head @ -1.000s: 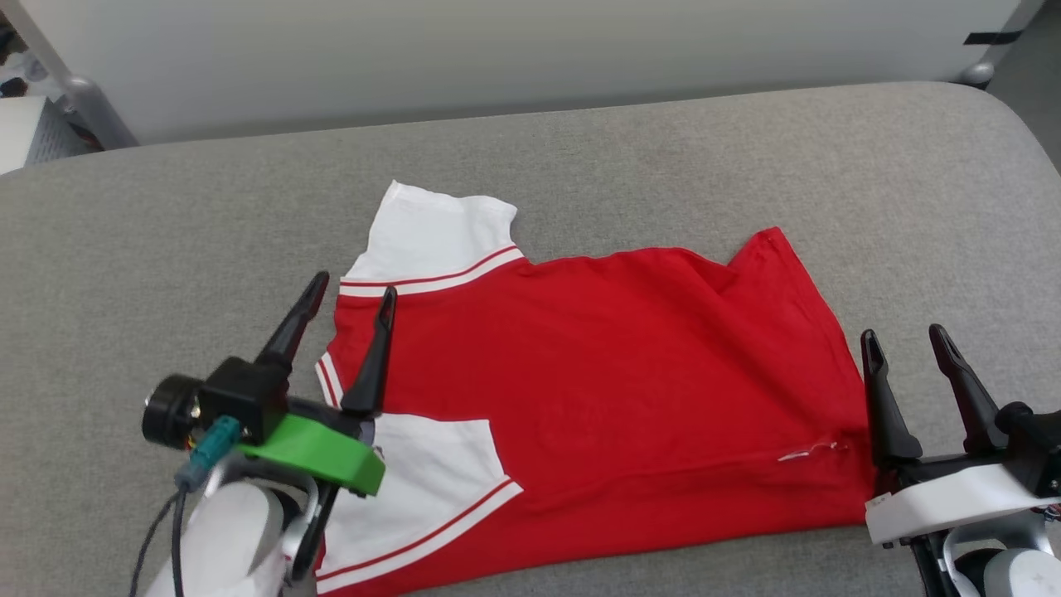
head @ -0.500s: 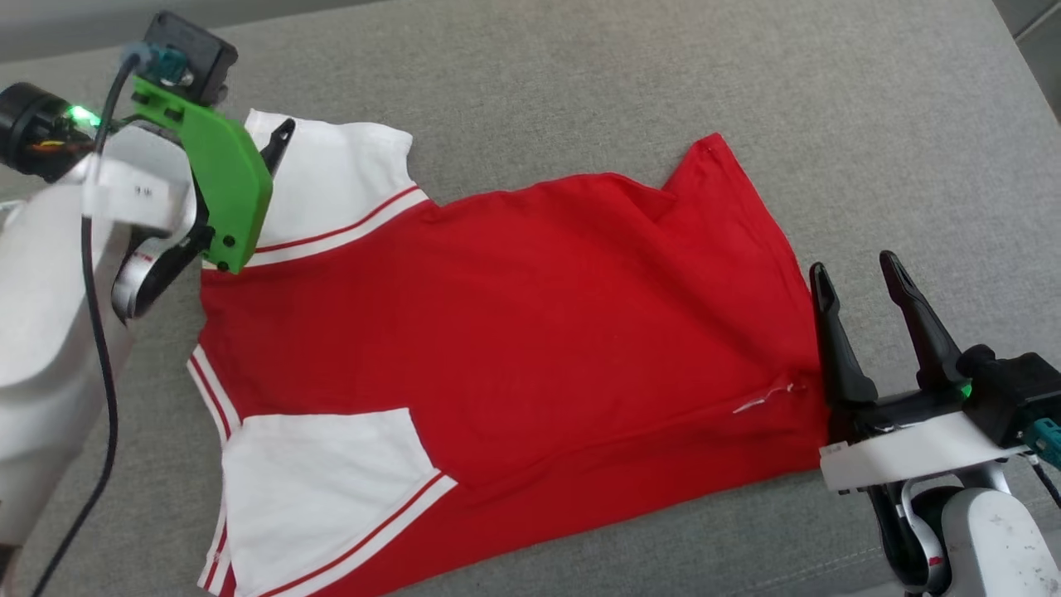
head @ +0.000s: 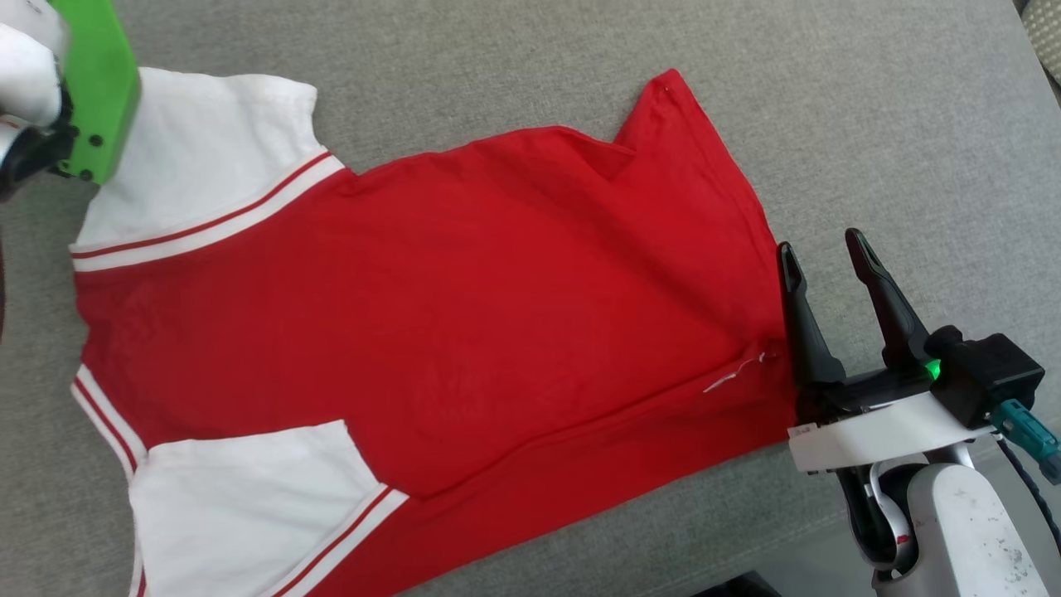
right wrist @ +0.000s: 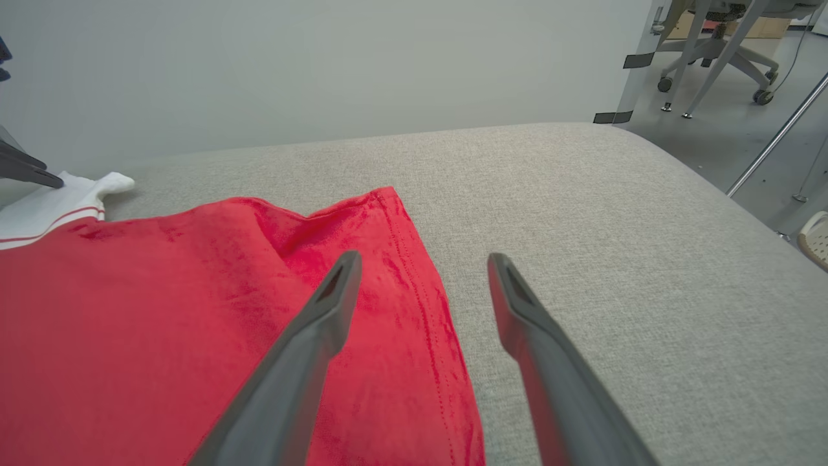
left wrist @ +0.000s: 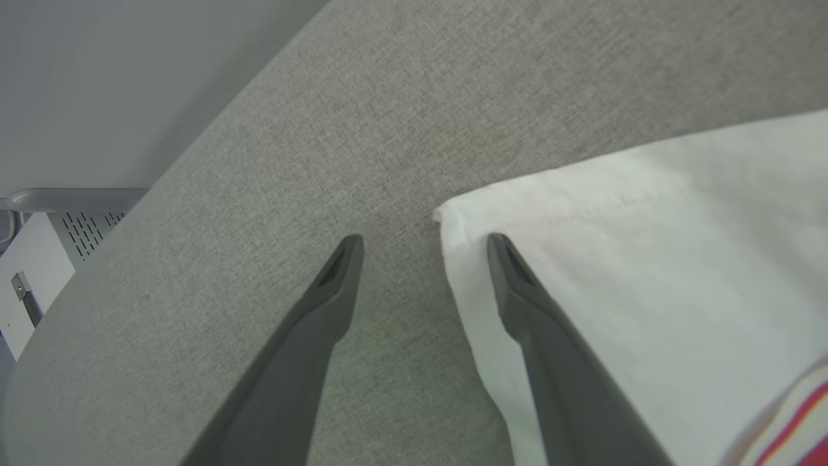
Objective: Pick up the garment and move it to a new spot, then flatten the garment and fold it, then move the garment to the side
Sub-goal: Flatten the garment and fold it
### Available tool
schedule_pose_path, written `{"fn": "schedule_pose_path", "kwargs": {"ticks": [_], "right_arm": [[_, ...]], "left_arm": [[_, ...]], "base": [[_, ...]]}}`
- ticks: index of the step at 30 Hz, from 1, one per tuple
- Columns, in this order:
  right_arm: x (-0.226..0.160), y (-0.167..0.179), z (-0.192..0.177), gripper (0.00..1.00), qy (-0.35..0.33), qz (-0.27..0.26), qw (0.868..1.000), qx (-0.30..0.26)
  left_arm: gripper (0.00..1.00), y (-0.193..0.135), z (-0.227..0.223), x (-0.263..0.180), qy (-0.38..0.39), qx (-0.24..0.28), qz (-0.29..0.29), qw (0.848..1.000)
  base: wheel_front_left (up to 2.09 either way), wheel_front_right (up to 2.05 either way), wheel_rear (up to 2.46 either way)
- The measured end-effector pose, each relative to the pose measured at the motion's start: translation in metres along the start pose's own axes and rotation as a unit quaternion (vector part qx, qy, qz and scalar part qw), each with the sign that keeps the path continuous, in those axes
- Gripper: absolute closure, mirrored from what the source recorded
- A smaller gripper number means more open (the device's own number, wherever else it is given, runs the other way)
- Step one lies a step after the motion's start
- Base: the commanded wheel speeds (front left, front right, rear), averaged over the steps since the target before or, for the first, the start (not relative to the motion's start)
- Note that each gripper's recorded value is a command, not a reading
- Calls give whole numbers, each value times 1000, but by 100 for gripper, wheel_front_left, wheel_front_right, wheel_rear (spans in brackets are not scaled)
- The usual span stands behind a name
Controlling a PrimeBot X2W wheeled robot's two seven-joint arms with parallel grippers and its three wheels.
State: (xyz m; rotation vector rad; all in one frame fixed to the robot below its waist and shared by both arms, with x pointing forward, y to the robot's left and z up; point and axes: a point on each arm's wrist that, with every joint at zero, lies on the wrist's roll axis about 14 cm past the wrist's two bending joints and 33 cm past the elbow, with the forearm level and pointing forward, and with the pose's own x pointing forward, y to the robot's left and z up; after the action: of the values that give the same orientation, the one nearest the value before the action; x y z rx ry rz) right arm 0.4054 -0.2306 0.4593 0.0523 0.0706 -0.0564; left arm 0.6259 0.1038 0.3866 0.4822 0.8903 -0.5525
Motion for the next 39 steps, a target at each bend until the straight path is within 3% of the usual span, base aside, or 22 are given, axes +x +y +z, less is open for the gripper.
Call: {"fn": "schedule_pose_path", "kwargs": {"ticks": [8,9,10,14,26,33,39], "right_arm": [[-1,-10,-16,0,21,-15,1000,-5],[-1,-10,-16,0,22,-16,1000,-6],[-1,-10,-17,0,22,-17,1000,-5],[-1,-12,-17,0,22,-18,1000,-6],[-2,-20,4,0,23,-4,999,-42],[-1,-26,-9,0,136,33,986,-85],[29,-16,6,0,198,92,968,-125]], "left_arm": [[0,-2,-11,29,24,-91,-38,995],[67,-4,-11,30,25,-108,-46,993],[100,-5,-12,30,29,-128,-56,990],[100,-15,-12,27,34,-136,-73,987],[100,-20,-3,-5,-70,-161,-60,983],[100,-27,2,-49,-132,-160,-53,977],[100,-43,-2,-91,-178,-156,-56,970]], "base": [[0,0,0],[0,0,0],[0,0,0],[0,0,0],[0,0,0],[0,0,0],[0,0,0]]}}
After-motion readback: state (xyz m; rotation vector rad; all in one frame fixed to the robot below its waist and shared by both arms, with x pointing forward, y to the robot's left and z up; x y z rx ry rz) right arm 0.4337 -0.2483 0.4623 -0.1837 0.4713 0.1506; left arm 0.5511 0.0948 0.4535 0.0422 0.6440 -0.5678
